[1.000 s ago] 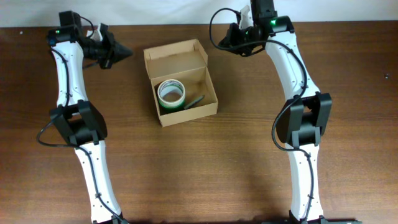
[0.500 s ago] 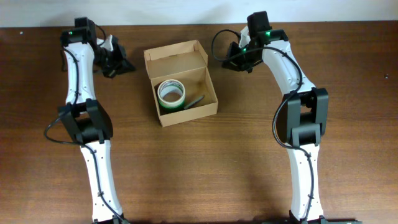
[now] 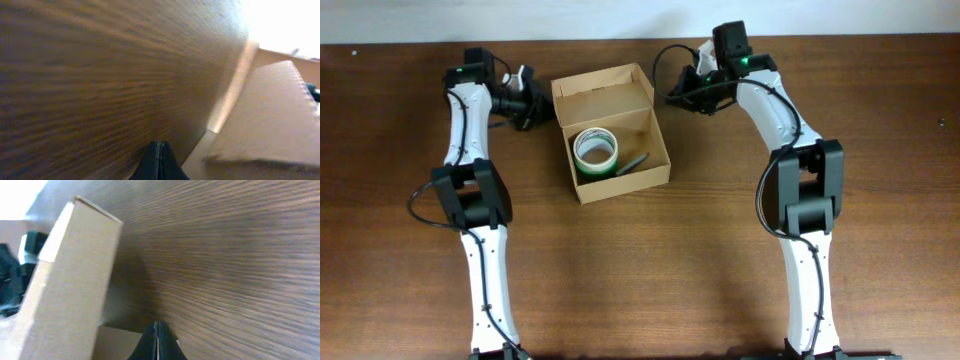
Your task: Pack container
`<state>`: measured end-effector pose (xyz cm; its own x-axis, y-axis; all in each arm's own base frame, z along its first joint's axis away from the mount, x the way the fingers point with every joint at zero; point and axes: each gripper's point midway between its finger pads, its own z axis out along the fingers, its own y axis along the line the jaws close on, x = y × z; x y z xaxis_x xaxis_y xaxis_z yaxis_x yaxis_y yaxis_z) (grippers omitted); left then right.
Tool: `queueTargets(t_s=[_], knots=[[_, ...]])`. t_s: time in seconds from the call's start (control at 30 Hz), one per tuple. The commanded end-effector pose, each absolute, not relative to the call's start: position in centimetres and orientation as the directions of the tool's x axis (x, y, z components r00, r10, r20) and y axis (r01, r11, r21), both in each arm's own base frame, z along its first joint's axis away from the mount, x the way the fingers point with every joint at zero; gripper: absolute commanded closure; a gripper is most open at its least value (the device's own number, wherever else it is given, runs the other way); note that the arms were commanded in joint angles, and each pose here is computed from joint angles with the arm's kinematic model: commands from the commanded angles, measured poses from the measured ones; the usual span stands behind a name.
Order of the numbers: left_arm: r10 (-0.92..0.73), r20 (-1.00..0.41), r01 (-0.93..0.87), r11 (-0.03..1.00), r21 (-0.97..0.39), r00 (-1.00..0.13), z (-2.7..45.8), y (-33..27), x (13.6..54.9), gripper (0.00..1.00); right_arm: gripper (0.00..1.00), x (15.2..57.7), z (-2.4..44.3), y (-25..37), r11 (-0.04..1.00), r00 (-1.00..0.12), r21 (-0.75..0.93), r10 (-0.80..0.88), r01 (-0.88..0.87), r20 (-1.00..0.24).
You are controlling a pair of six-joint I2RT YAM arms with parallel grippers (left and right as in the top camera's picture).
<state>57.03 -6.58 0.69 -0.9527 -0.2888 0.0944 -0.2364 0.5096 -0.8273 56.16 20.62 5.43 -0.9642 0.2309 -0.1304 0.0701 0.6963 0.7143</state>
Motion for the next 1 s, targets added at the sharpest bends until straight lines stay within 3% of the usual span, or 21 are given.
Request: queueTargets(t_s=[0.0, 0.43, 0.6, 0.97], knots=[[-0.258, 0.123, -0.225, 0.416, -0.881, -0.958, 0.5, -8.1, 57.0, 0.98, 0.96, 55.2, 4.1, 22.2, 0.628, -0.979, 0.774, 0.195, 0.081, -0.056], [-0.200, -0.029, -0.019, 0.234, -0.972, -0.979, 4.7, -9.3, 58.8, 0.98, 0.96, 56.2, 6.4, 23.7, 0.531, -0.979, 0.848, 0.176, 0.006, -0.103], [-0.182, -0.085, 0.051, 0.184, -0.982, -0.980, 7.2, -9.5, 59.0, 0.98, 0.96, 56.8, 8.7, 24.7, 0.452, -0.975, 0.887, 0.136, -0.097, -0.176], [-0.170, -0.231, 0.197, 0.193, -0.961, -0.958, 15.9, -11.6, 59.6, 0.99, 0.96, 58.2, 13.6, 24.3, 0.533, -0.949, 0.831, 0.148, -0.160, -0.277]])
